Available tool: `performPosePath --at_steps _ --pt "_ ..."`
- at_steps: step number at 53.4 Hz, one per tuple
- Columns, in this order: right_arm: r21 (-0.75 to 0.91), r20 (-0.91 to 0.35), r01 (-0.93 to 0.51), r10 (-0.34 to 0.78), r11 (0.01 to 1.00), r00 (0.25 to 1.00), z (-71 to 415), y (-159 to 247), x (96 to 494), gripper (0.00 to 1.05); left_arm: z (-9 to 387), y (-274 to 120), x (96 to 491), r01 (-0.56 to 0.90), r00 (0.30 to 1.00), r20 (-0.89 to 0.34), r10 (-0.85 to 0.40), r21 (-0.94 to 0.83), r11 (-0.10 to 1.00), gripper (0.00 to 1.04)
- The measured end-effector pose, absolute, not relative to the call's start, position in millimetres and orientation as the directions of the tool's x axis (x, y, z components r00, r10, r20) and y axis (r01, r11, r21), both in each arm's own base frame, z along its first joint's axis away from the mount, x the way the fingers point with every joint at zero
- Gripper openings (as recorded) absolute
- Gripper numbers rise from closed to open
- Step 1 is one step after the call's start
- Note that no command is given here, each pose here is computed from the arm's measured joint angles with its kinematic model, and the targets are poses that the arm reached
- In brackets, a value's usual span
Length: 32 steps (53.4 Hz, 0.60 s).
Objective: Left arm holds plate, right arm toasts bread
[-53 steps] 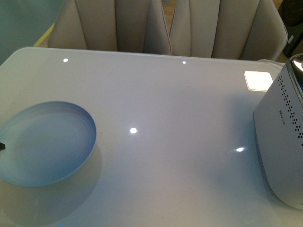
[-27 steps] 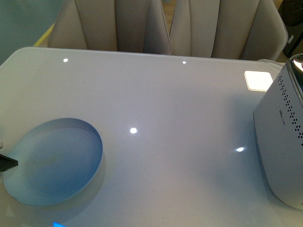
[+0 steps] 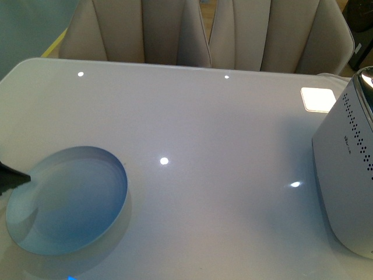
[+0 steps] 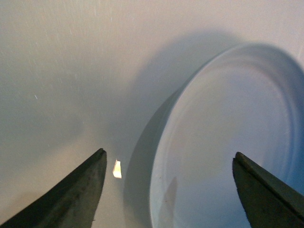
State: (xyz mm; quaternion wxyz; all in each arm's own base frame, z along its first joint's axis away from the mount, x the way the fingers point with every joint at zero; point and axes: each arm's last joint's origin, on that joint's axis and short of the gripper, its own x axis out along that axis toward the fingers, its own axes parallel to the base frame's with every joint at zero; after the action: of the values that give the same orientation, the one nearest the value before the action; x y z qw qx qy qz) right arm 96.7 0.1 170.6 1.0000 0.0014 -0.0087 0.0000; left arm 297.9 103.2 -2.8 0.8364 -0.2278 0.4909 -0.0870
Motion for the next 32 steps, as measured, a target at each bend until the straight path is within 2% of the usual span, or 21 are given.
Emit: performPosePath --at_steps 6,15,32 --pt "0.003 0.017 0.0 0.0 1.0 1.0 171 0 97 0.96 33 99 306 -0.025 0.592 -0.726 -0.349 -0.449 0.893 0.99" --pt "0.003 0.017 0.0 0.0 1.0 1.0 171 0 97 0.96 93 74 306 0.053 0.693 -0.637 -0.336 -0.42 0.906 0.98" --pt "0.003 0.017 0.0 0.0 1.0 1.0 171 0 97 0.96 164 33 274 0.091 0.815 -0.516 -0.263 -0.334 0.938 0.98"
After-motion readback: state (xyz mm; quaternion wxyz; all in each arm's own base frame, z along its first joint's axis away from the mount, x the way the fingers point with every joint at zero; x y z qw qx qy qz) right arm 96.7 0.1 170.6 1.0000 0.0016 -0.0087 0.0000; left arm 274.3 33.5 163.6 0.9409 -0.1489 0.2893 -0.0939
